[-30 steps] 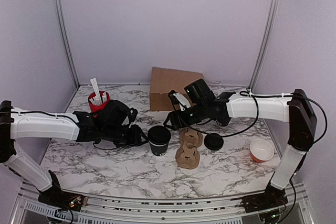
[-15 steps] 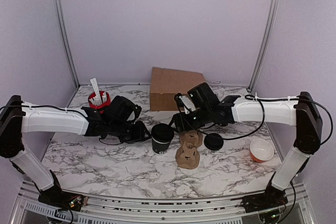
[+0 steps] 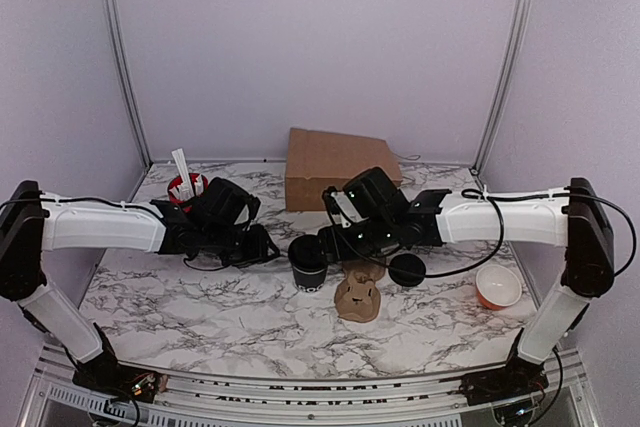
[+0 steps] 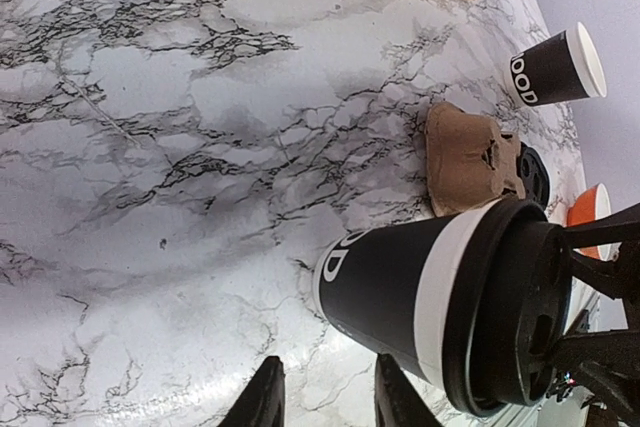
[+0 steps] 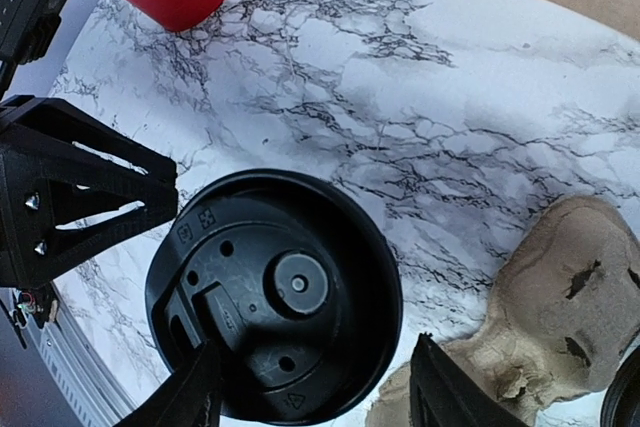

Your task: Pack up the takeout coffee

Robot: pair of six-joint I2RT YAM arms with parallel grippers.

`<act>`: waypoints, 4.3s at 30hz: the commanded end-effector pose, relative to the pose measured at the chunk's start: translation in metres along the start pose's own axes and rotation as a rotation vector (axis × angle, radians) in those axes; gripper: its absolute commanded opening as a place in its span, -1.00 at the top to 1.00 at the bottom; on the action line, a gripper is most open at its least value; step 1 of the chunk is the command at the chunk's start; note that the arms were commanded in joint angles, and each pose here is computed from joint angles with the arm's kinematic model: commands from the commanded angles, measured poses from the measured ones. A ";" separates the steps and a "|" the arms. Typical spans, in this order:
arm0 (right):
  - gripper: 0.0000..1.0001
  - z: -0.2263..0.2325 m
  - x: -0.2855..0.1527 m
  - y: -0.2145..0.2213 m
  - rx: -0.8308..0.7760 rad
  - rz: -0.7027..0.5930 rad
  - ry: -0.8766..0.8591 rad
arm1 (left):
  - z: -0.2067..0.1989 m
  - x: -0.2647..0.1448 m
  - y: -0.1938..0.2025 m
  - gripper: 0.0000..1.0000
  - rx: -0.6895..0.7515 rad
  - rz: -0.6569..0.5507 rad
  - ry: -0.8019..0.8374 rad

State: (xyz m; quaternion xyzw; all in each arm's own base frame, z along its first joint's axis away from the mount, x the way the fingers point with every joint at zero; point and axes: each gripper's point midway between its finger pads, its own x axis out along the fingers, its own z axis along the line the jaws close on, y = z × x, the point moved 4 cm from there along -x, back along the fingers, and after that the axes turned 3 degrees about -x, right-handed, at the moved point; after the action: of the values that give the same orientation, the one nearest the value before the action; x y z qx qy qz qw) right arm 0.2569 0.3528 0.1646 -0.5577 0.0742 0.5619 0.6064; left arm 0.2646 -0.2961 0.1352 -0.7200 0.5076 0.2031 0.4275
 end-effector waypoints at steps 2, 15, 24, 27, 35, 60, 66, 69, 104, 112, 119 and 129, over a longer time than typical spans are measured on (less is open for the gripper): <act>-0.24 0.003 -0.014 -0.028 -0.031 -0.071 0.037 | 0.004 -0.019 0.001 0.39 -0.015 -0.013 0.019; -0.16 -0.006 -0.007 -0.038 -0.095 -0.045 0.011 | -0.031 -0.026 0.004 0.37 -0.068 0.008 0.171; -0.06 -0.010 -0.004 -0.027 -0.089 -0.023 0.020 | -0.033 -0.013 0.003 0.38 -0.064 0.009 0.166; -0.04 -0.010 -0.002 -0.025 -0.087 -0.018 0.021 | -0.033 -0.013 0.002 0.38 -0.063 0.007 0.168; 0.04 -0.010 0.000 -0.022 -0.087 -0.013 0.030 | -0.035 -0.014 0.000 0.38 -0.053 -0.002 0.163; 0.23 -0.016 0.022 0.001 -0.086 0.052 0.044 | 0.000 0.021 0.016 0.56 0.001 0.061 -0.044; 0.25 -0.019 0.026 0.010 -0.078 0.068 0.045 | 0.016 0.034 0.032 0.58 0.008 0.118 -0.104; 0.26 -0.022 0.028 0.014 -0.070 0.075 0.046 | 0.023 0.038 0.040 0.58 0.009 0.145 -0.128; 0.20 -0.037 -0.014 -0.012 0.087 -0.070 -0.043 | -0.020 0.013 0.007 0.58 0.079 0.061 -0.070; 0.20 -0.037 -0.007 -0.006 0.104 -0.057 -0.066 | -0.025 0.009 0.005 0.58 0.081 0.050 -0.059; 0.14 -0.042 -0.025 -0.014 0.113 -0.120 -0.009 | -0.032 0.006 0.001 0.58 0.085 0.040 -0.043; 0.05 -0.035 -0.040 -0.015 0.097 -0.147 -0.051 | -0.038 0.006 0.000 0.58 0.092 0.037 -0.032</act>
State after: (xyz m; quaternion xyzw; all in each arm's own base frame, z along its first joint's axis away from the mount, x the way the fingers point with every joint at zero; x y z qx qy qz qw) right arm 0.2755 0.3049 0.1762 -0.5240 0.0688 0.5273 0.6653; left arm 0.2626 -0.3277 0.1489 -0.6933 0.5200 0.1997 0.4572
